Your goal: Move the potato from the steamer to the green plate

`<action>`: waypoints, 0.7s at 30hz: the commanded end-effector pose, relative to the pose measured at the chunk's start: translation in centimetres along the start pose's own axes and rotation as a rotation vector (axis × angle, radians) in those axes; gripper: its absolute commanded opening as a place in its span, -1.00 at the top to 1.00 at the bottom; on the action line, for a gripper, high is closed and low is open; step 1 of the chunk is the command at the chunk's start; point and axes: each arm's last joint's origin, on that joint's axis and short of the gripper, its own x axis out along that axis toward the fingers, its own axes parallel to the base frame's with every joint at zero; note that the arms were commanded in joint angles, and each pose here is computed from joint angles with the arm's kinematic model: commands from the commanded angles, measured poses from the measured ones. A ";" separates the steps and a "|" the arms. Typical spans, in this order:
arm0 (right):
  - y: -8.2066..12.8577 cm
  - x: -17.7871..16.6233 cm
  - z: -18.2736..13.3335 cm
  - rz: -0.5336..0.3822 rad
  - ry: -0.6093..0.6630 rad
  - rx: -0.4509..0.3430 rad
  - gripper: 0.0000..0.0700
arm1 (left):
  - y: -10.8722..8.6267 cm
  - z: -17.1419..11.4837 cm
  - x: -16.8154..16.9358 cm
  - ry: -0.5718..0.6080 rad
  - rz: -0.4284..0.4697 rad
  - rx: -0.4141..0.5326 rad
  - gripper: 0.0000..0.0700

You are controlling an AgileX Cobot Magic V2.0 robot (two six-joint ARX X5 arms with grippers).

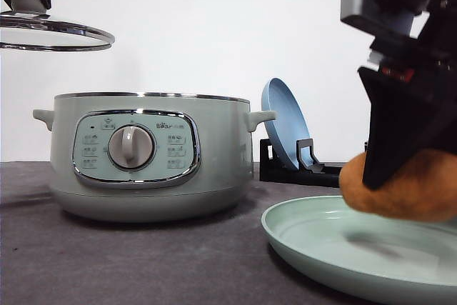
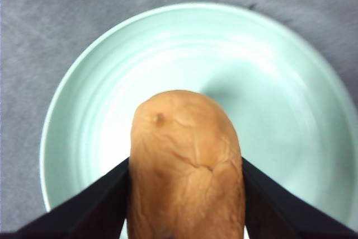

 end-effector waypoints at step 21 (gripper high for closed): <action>-1.6 2.2 -0.2 -0.011 0.012 0.073 0.20 | 0.0 0.6 -1.3 -0.079 0.001 0.008 1.00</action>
